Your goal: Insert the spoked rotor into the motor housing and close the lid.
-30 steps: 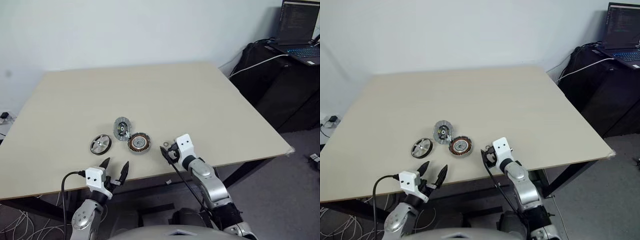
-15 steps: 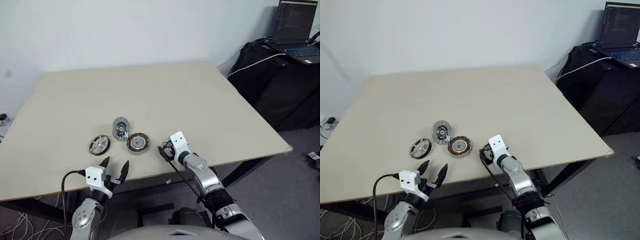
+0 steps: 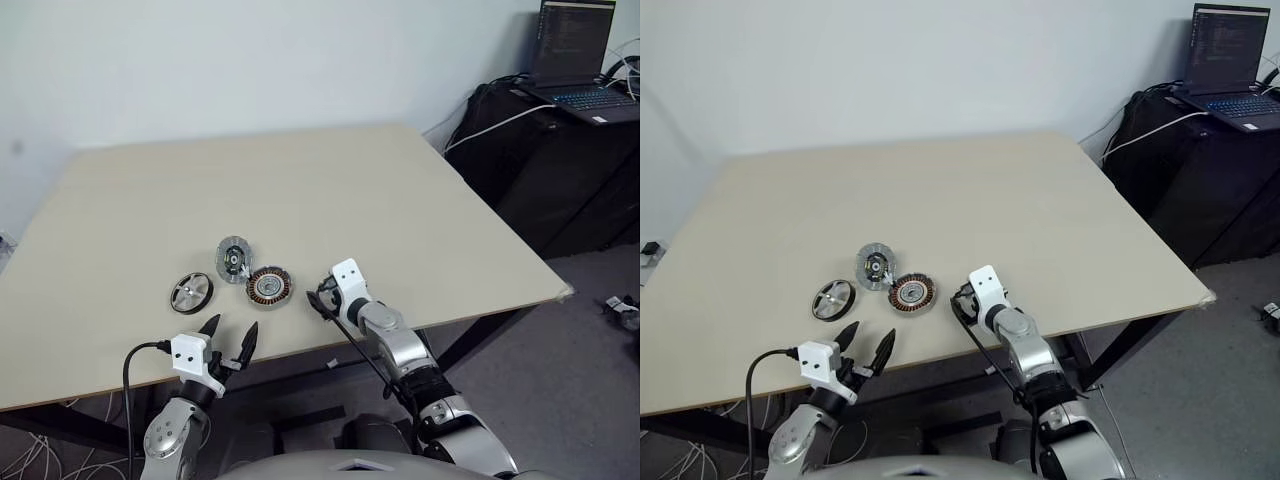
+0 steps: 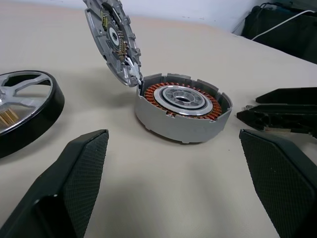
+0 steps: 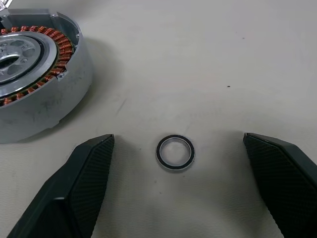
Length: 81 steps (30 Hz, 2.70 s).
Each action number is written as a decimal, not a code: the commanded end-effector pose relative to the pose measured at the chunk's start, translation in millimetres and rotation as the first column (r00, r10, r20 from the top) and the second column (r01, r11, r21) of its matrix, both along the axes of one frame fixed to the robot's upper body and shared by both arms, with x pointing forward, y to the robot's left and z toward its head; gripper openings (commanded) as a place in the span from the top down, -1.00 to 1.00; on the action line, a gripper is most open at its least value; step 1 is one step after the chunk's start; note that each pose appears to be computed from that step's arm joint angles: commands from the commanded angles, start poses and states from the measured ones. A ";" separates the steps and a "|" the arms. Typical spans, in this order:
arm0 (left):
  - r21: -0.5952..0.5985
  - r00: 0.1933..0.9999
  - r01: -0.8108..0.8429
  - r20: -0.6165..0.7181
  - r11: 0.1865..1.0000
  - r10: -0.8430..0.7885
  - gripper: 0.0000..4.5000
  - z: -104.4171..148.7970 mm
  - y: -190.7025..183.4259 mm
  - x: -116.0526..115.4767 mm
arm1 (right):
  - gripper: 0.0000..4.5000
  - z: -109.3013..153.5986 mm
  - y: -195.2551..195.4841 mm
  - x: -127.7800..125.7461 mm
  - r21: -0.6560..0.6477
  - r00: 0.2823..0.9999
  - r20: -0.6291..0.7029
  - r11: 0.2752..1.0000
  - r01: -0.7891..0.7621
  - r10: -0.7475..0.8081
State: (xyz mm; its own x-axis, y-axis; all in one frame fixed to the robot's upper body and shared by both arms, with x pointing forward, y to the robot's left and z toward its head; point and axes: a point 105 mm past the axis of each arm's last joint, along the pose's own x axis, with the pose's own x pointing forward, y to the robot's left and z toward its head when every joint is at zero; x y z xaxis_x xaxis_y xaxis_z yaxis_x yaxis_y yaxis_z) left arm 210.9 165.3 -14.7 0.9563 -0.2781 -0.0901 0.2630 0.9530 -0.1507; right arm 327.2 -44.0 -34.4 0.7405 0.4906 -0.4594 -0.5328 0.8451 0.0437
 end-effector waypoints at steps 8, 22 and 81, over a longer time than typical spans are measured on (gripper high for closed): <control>-0.006 0.999 -0.016 0.031 1.000 0.016 -1.00 6.2 3.0 3.1 | -0.19 5.7 17.6 -4.1 0.034 0.999 -0.003 0.998 -0.045 0.045; -0.006 0.999 -0.014 0.035 1.000 0.014 -1.00 7.6 4.4 4.1 | 0.69 30.3 10.5 -5.4 0.047 0.997 0.080 0.999 -0.027 0.023; -0.031 0.998 -0.050 0.043 0.998 0.051 -1.00 8.4 9.7 11.3 | 0.69 43.5 93.0 6.1 -0.031 0.942 0.116 0.949 -0.314 0.316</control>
